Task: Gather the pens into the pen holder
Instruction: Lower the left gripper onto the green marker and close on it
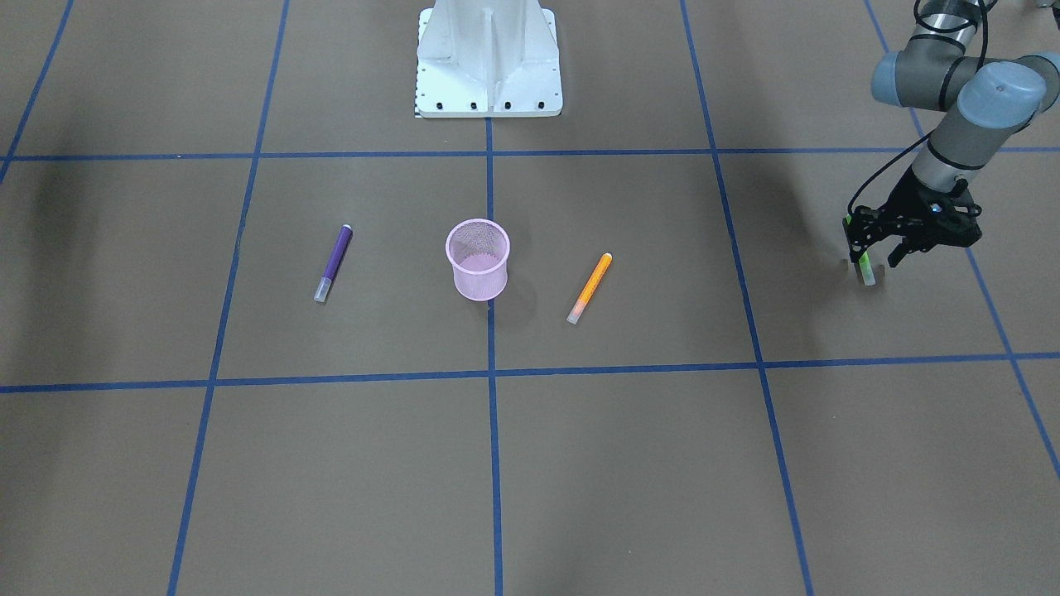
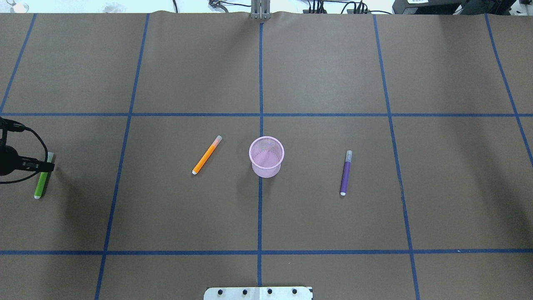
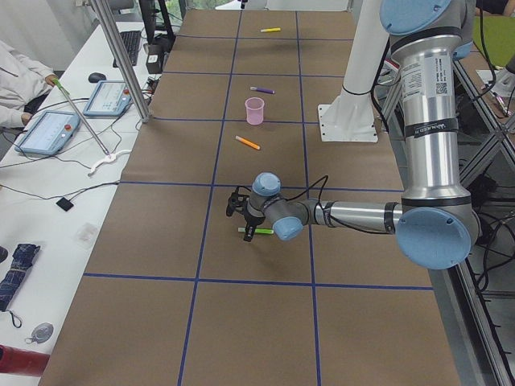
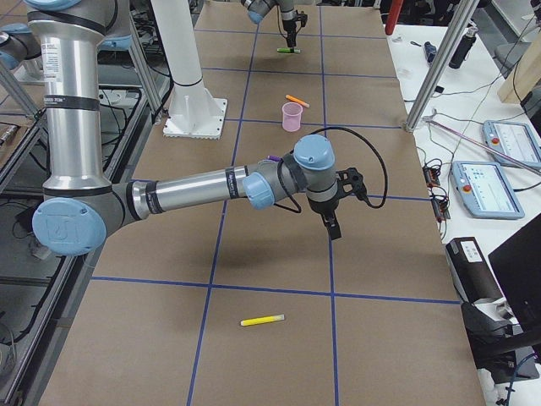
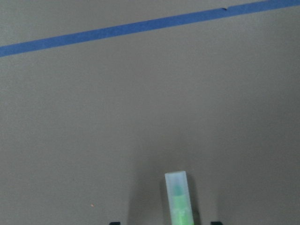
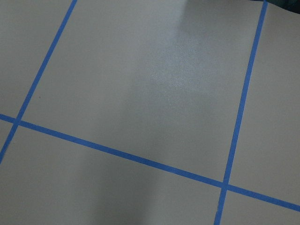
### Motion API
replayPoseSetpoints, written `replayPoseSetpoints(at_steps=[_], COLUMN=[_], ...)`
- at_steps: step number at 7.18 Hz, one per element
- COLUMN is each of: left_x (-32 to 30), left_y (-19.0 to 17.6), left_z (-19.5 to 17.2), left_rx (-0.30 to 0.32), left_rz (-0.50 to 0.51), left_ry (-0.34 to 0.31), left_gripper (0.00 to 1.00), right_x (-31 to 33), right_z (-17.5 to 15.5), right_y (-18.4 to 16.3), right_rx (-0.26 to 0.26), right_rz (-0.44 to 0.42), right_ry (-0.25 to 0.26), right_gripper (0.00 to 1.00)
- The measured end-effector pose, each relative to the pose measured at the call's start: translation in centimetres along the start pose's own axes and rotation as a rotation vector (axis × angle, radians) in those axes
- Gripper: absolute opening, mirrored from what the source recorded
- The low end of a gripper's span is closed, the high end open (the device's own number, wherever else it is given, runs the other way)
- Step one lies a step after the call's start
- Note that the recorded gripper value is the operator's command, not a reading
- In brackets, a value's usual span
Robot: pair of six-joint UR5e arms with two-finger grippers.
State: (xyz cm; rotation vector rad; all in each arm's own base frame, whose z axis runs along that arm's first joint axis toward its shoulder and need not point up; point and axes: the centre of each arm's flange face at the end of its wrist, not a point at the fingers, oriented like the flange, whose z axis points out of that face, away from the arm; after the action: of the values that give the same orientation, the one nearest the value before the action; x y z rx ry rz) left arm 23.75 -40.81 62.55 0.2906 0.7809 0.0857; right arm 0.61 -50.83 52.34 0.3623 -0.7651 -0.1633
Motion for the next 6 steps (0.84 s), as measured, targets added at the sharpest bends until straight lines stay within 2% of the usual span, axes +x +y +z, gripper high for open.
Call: replayPoseSetpoints(at_steps=[1, 3, 4, 6], left_x=[0.17, 0.53, 0.62, 0.81], left_y=[0.06, 0.21, 0.28, 0.36], left_z=[0.14, 0.35, 0.43, 0.49], left_rx=[-0.001, -0.005, -0.007, -0.007], left_rz=[0.003, 0.010, 0.012, 0.018], left_ry=[-0.001, 0.001, 0.001, 0.004], left_gripper=[0.33, 0.33, 0.26, 0.00], right_x=[0.03, 0.08, 0.08, 0.10], right_z=[0.03, 0.07, 0.08, 0.09], right_y=[0.01, 0.07, 0.08, 0.12], right_rx=[0.000, -0.002, -0.002, -0.002], right_rz=[0.000, 0.001, 0.001, 0.001], right_ry=[0.000, 0.001, 0.001, 0.001], right_gripper=[1.00, 1.00, 1.00, 1.00])
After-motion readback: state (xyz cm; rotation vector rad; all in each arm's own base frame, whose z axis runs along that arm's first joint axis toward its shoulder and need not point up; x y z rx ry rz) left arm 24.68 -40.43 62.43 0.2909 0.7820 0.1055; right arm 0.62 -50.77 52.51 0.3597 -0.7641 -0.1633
